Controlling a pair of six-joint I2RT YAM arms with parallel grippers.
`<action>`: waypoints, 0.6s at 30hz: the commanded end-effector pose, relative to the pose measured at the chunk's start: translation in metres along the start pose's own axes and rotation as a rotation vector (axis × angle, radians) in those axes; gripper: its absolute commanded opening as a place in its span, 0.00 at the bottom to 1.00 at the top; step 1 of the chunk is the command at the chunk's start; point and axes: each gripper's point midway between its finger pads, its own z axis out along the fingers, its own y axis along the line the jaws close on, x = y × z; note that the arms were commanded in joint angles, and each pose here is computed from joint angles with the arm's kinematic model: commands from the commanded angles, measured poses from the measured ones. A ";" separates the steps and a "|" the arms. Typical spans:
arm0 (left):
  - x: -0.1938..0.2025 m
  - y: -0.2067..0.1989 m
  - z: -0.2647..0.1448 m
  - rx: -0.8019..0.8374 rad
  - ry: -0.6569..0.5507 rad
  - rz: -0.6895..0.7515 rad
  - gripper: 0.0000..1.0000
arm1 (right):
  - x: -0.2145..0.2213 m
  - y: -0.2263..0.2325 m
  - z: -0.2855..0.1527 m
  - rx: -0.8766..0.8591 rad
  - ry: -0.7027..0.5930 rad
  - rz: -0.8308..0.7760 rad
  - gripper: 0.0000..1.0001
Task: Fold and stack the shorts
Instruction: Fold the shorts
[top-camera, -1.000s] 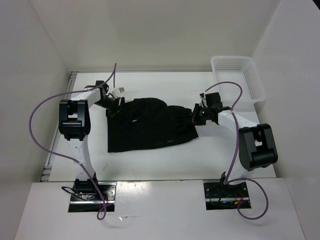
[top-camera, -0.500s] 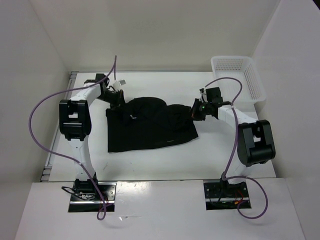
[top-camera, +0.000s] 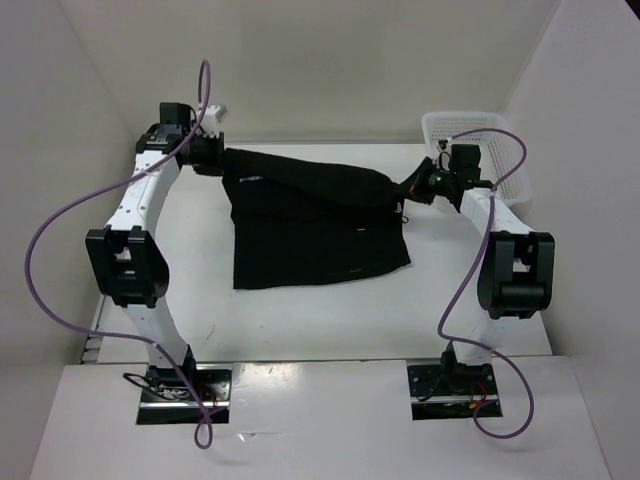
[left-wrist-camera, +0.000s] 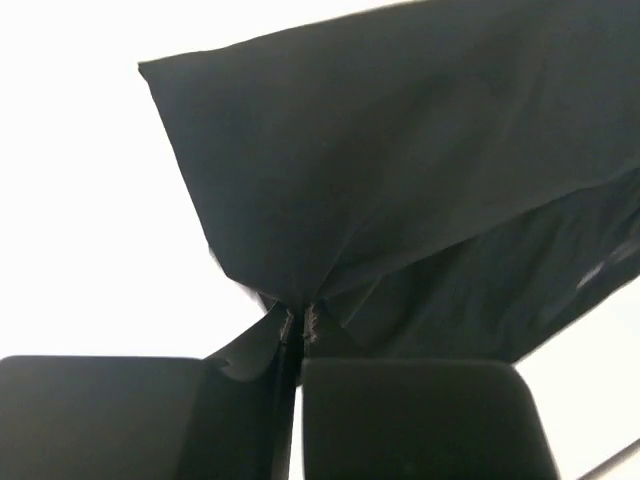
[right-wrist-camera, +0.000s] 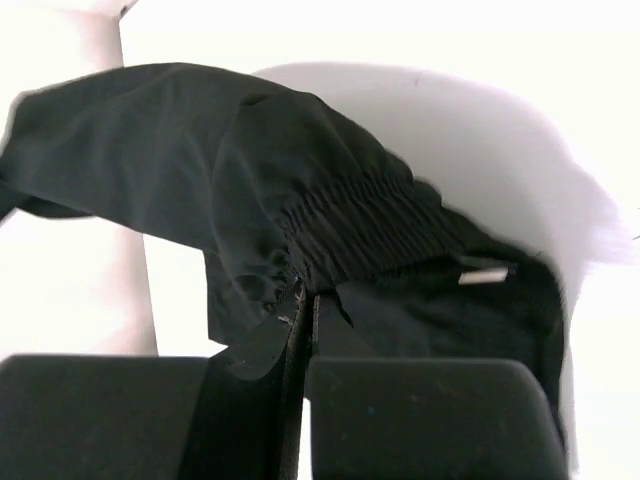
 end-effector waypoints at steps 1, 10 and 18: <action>0.040 0.014 -0.016 -0.109 0.087 -0.034 0.00 | 0.008 -0.002 -0.007 -0.011 0.008 -0.018 0.00; 0.192 -0.007 -0.015 -0.080 0.441 -0.143 0.05 | 0.098 -0.057 -0.008 0.090 0.224 0.150 0.00; 0.241 -0.037 -0.009 0.037 0.565 -0.184 0.11 | 0.140 -0.073 -0.011 0.090 0.361 0.203 0.49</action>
